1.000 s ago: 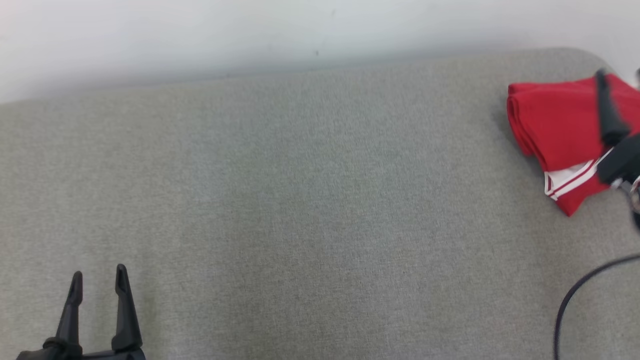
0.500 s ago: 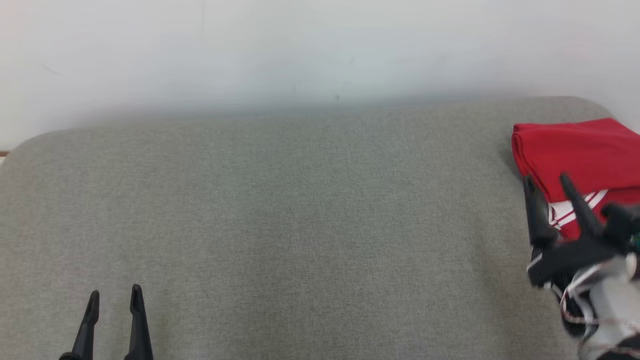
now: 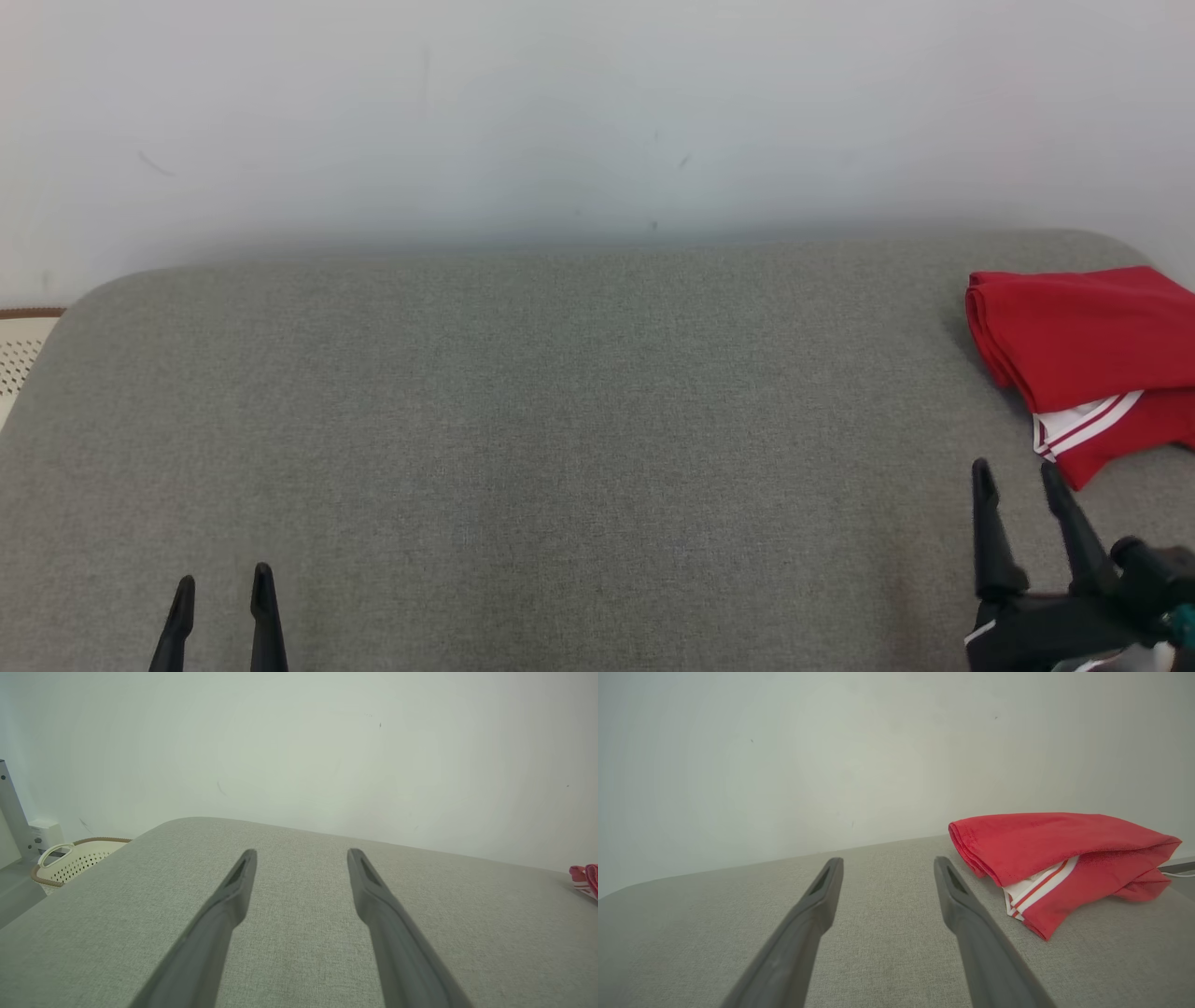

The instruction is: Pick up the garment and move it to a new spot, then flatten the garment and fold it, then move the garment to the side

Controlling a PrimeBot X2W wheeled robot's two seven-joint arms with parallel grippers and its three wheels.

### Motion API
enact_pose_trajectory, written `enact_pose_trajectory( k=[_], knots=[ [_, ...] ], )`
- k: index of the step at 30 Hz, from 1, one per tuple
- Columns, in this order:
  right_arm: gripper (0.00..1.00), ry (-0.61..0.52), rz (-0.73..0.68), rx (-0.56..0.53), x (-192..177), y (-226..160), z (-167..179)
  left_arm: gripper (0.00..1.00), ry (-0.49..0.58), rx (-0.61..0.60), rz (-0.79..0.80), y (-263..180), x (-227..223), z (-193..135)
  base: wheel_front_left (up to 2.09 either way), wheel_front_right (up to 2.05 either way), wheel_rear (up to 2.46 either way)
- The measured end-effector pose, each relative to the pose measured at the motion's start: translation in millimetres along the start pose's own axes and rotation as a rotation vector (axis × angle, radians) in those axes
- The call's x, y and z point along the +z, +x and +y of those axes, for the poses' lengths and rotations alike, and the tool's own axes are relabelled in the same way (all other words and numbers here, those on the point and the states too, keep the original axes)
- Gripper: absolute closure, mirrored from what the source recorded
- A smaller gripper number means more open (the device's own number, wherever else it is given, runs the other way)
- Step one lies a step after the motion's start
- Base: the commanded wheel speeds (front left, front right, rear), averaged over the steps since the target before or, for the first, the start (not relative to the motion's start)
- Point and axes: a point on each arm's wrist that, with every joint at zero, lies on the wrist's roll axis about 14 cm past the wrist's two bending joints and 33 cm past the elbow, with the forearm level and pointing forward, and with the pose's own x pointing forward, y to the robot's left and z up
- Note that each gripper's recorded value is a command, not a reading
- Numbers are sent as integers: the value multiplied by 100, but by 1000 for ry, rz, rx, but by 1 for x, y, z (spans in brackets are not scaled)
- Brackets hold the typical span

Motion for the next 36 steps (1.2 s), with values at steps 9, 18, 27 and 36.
enact_pose_trajectory(
  k=[9, 18, 27, 36],
  knots=[
    [0, 17, -1, 15, -7, -16, 33, 0, 30, -6, 26, -12, -6, 0, 0, 0, 0],
    [0, 58, 39, 55, -21, -27, 59, 0, 47, -22, 57, -18, -15, -6, 0, 0, 0],
    [0, 30, 17, 95, -13, -26, 68, 0, 69, -22, 77, -17, -22, -8, 0, 0, 0],
    [0, 26, -5, 101, -6, -25, 68, 0, 62, -9, 63, -14, -18, -6, 0, 0, 0]
  ],
)
